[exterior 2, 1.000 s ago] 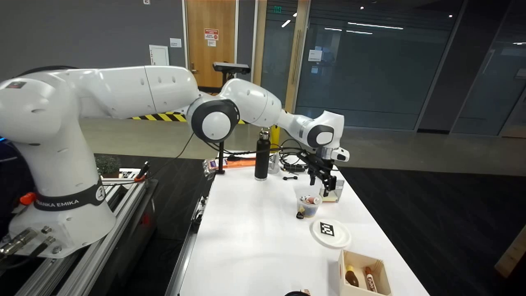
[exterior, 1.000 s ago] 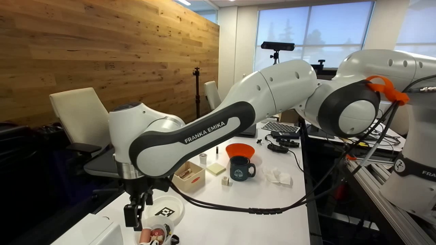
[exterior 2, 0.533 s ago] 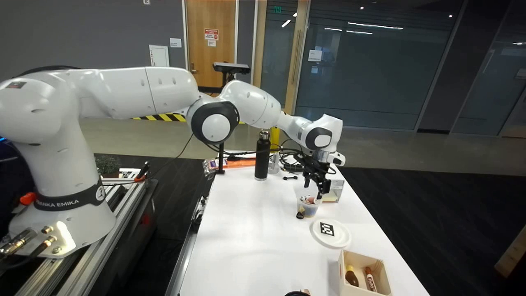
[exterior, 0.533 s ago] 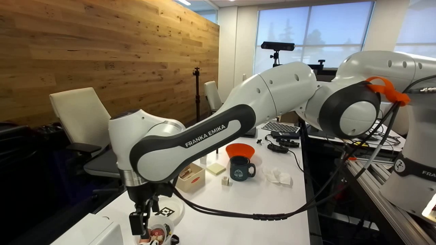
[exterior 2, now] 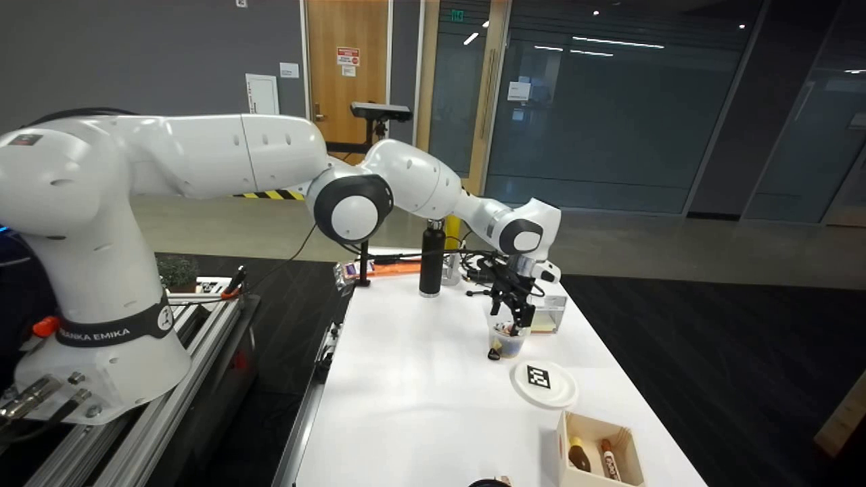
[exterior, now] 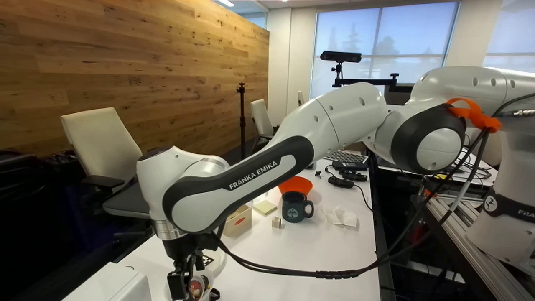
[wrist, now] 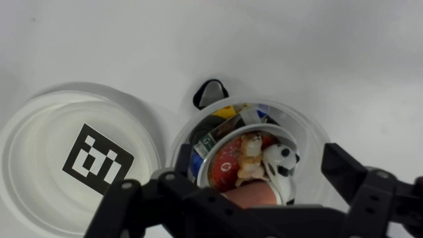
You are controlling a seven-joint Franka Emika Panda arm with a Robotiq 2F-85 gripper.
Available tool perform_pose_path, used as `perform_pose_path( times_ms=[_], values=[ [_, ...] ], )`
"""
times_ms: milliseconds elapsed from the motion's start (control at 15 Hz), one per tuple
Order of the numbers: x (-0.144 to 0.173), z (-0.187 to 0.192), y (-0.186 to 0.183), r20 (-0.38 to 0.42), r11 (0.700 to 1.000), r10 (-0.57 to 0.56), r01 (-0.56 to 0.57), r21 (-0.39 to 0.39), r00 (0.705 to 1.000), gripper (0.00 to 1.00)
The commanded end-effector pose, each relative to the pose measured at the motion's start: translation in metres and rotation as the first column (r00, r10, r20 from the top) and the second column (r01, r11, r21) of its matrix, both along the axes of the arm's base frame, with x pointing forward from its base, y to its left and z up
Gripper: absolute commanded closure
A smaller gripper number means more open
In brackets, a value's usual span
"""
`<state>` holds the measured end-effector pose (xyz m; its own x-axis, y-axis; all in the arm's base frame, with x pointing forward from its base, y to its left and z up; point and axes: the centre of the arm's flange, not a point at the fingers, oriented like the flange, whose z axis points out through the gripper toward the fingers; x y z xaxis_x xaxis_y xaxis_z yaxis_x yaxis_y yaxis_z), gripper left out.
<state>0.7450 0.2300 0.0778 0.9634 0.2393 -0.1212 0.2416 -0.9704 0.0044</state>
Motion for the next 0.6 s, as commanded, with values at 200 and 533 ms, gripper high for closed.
perform_pose_path(
  times_ms=[200,533],
  values=[
    [0.004,0.001,0.001,-0.047,0.997,-0.019,0.022,0.073,0.999,0.01],
    [0.012,0.01,0.017,-0.035,0.991,0.025,-0.02,0.134,0.999,0.0]
  ],
)
